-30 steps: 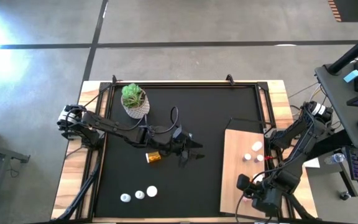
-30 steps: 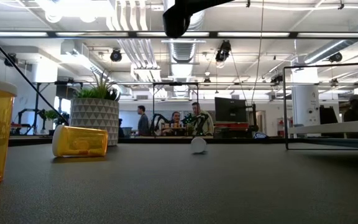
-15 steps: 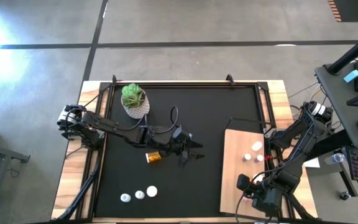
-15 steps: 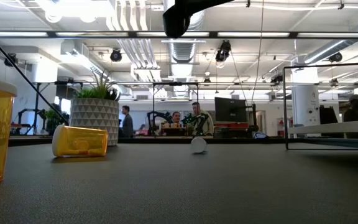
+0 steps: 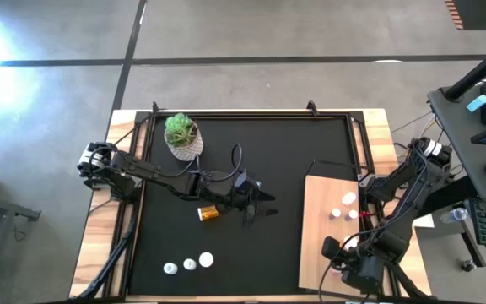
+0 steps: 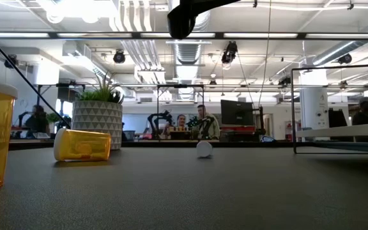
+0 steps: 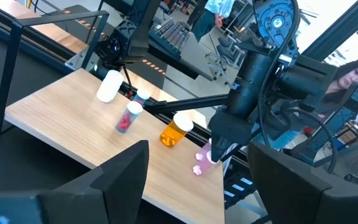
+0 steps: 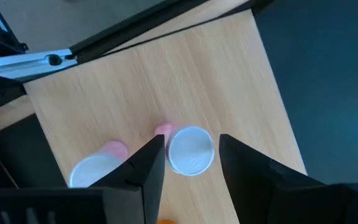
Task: Pick and place medicine bottles onto shelf by color
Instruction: Put the left pink pill bottle on the shelf aligned with the other pink pill bottle, then put the left white pill bottle on the shelf aligned with the other white pill bottle
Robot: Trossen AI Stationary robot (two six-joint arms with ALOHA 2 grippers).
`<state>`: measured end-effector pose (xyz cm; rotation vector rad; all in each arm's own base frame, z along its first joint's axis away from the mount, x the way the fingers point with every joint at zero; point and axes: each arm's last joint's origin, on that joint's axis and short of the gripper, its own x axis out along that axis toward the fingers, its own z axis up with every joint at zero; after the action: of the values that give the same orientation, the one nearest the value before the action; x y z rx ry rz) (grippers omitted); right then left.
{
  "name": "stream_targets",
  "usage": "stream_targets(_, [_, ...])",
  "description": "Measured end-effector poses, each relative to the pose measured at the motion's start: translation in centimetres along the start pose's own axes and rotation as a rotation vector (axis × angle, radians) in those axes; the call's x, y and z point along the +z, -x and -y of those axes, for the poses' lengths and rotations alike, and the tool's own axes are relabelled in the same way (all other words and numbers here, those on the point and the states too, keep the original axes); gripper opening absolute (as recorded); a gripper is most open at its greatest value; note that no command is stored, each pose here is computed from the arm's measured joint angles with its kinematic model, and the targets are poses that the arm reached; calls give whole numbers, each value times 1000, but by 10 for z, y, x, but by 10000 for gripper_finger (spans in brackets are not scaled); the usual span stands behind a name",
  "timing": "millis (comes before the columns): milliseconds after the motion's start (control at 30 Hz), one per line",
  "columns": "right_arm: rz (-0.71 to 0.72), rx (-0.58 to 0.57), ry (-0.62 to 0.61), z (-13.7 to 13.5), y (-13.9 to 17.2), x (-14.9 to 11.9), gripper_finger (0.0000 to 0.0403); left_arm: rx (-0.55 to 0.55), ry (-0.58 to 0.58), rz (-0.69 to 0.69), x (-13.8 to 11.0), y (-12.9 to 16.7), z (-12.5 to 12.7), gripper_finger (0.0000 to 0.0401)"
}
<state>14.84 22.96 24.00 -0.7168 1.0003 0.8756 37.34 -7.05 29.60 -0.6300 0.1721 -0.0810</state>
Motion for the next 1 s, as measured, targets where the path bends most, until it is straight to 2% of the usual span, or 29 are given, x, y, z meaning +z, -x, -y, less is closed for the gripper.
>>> stream_targets(300, [-20, 12, 8, 1, 14, 5, 143, 0, 1, 0, 0, 0, 0, 256])
stream_targets(600, [-17, -8, -20, 6, 53, 19, 148, 0, 31, 0, 0, 0, 0, 256])
stream_targets(700, [-16, -84, -67, 9, 68, 19, 148, 1, 52, -1, 0, 0, 0, 256])
stream_targets(833, [15, -247, -145, 16, 91, 18, 144, 0, 52, -12, -1, 0, 0, 256])
stream_targets(900, [45, -332, -215, 19, 101, 17, 142, -13, 62, -58, -2, 2, 0, 256])
stream_targets(1000, [99, -451, -361, 26, 114, 13, 139, 51, 107, -177, 1, 12, -1, 256])
